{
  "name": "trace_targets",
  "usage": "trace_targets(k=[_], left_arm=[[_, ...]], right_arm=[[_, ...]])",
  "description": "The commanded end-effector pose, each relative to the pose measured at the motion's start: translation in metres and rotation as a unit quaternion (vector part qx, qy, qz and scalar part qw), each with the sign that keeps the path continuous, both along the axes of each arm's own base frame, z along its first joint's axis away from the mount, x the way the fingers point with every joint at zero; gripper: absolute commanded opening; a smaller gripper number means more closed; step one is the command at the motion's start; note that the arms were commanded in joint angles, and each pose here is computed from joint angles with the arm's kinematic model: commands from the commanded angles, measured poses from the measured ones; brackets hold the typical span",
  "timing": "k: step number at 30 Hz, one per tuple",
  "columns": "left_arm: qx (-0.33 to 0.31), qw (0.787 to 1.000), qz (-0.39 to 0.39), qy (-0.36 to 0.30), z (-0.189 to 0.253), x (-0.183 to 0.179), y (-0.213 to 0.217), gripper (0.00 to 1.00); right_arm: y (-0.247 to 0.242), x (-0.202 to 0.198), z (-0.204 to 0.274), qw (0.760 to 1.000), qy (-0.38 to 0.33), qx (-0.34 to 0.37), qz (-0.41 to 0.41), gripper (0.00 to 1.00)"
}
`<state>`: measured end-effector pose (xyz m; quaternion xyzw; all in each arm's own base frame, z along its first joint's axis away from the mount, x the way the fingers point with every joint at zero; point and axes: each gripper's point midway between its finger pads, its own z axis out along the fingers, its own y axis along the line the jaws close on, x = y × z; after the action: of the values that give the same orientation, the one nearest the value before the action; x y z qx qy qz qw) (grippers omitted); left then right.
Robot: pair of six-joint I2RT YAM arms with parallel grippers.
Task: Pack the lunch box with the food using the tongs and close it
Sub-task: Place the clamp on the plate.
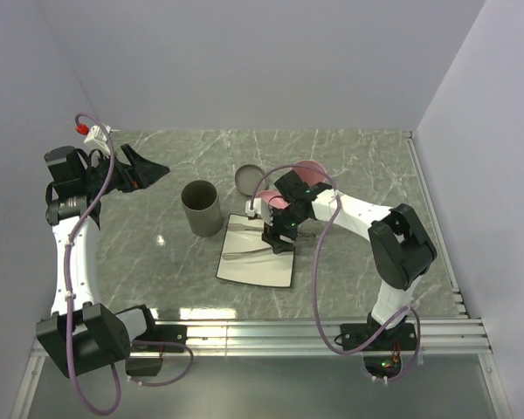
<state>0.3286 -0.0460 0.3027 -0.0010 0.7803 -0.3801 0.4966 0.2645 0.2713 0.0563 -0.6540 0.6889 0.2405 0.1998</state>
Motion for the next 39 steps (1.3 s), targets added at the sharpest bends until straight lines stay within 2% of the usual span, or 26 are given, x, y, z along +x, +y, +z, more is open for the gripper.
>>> trace_targets(k=[1, 10, 19, 22, 32, 39], left_arm=[[0.004, 0.999, -0.012, -0.032, 0.017, 0.002, -0.001, 0.99], [0.006, 0.999, -0.012, -0.03, 0.015, 0.001, -0.001, 0.99], [0.008, 0.999, -0.013, -0.031, 0.015, 0.001, -0.001, 0.99], [0.01, 0.999, -0.011, -0.033, 0.015, 0.0, 0.0, 0.99], [0.012, 0.999, -0.011, -0.035, 0.016, -0.003, -0.001, 0.99], [0.014, 0.999, -0.01, -0.038, 0.018, -0.004, -0.002, 0.99]], right_arm=[[0.003, 0.006, 0.004, 1.0, -0.013, -0.015, 0.002, 0.77], [0.011, 0.007, -0.012, 0.998, -0.031, -0.045, 0.006, 0.79], [0.014, 0.01, -0.017, 0.998, -0.042, -0.056, -0.001, 0.86], [0.016, 0.011, -0.012, 0.998, -0.042, -0.055, -0.006, 0.98], [0.015, 0.003, 0.012, 0.998, -0.049, -0.039, -0.004, 1.0], [0.016, -0.004, 0.052, 0.998, -0.063, -0.008, 0.002, 1.0]])
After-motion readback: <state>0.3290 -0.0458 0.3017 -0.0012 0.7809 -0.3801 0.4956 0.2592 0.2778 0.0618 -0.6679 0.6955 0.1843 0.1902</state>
